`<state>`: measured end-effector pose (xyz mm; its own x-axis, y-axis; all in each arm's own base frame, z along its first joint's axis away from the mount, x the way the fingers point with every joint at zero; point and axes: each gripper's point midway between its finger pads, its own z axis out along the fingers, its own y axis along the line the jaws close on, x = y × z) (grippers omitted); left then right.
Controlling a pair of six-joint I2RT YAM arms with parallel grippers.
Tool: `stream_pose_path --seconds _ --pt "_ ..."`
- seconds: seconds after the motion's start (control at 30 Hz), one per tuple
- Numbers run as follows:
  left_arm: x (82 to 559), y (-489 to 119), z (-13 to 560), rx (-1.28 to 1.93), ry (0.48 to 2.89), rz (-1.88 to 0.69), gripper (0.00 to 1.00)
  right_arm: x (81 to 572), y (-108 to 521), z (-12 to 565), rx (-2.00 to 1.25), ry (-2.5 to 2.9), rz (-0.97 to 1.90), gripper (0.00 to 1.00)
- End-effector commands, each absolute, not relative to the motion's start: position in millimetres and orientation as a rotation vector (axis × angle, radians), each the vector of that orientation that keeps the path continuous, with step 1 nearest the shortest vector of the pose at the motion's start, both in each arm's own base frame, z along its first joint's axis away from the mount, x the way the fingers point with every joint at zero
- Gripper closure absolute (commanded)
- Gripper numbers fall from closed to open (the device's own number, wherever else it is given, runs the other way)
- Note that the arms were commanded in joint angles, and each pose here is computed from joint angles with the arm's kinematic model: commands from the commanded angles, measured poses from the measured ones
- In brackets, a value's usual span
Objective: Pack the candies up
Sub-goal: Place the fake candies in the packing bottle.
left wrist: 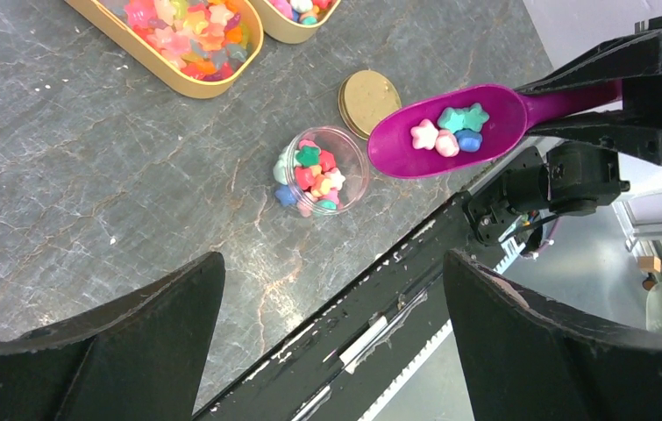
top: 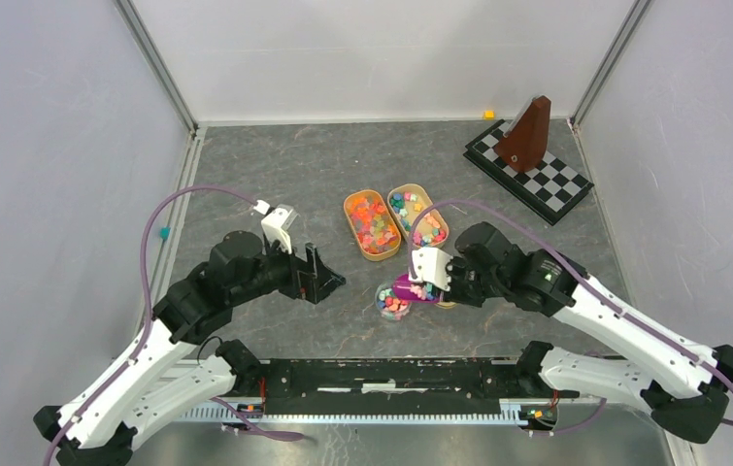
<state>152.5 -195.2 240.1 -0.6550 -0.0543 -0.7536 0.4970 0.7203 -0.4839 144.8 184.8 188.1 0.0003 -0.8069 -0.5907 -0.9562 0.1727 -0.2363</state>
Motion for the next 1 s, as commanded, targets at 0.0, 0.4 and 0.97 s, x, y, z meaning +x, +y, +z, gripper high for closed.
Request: stream_pose_path --seconds 0.0,0.4,0.97 --pt "157 -186 239 0.345 2.09 -0.826 0.0 153 186 201 -1.646 1.84 0.235 1.0" --pt "157 -178 234 0.334 2.073 -0.794 0.0 156 184 185 -1.732 1.93 0.064 1.0" --pt "161 -168 233 0.307 2.06 -0.737 0.0 165 179 182 -1.793 1.959 -0.172 1.0"
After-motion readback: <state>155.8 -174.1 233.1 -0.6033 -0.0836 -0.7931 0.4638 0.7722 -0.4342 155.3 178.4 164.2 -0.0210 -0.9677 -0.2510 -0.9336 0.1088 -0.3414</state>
